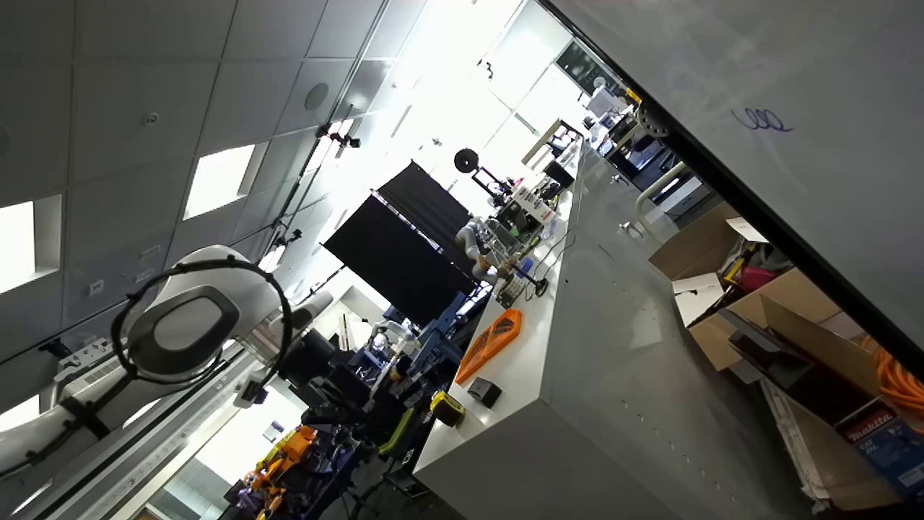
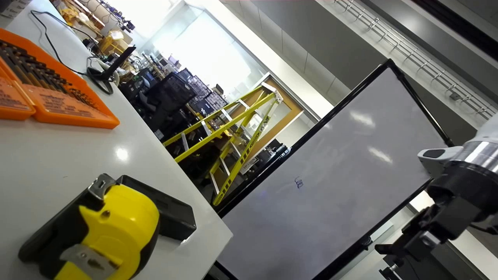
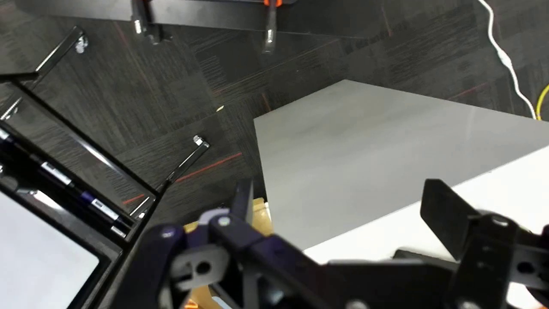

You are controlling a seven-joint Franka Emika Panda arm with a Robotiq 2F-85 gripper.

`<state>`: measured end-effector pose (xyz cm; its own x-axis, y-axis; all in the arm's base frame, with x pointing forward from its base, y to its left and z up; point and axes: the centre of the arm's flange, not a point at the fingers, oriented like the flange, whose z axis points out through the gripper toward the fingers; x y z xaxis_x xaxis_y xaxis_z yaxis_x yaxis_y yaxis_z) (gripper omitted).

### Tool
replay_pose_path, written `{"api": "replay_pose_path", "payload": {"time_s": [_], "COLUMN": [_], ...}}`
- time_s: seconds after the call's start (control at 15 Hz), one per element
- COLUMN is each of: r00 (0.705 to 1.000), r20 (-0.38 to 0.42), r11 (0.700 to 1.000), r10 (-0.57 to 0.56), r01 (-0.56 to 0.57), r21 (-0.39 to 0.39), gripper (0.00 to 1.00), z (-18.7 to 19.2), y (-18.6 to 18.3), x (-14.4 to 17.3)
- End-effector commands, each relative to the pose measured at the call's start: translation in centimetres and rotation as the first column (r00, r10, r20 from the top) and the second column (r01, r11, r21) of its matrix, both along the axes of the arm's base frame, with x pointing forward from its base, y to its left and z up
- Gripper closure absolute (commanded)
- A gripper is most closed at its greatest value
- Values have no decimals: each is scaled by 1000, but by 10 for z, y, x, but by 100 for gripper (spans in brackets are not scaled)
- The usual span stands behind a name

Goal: Pick up the duster from the table, rub the white board and put the duster back to the table

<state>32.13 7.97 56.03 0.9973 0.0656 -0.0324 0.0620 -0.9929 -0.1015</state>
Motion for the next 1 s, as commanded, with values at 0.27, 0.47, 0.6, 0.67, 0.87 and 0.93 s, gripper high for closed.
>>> {"api": "replay_pose_path", "payload": {"time_s": [0.27, 0.47, 0.6, 0.67, 0.87, 0.93], "r00": [932, 943, 942, 941, 924, 911], "r20": [73, 57, 58, 59, 78, 80], "r11": [932, 943, 941, 941, 920, 903], "r10": [356, 326, 331, 332, 375, 405], "r01": [-348, -321, -325, -326, -360, -384], "r21": [-101, -93, -92, -93, -156, -191], "gripper": [0, 0, 0, 0, 0, 0], "z": [0, -7, -6, -6, -9, -10], "y": [-14, -13, -11, -11, 0, 3], "x": [63, 56, 56, 56, 74, 83]}}
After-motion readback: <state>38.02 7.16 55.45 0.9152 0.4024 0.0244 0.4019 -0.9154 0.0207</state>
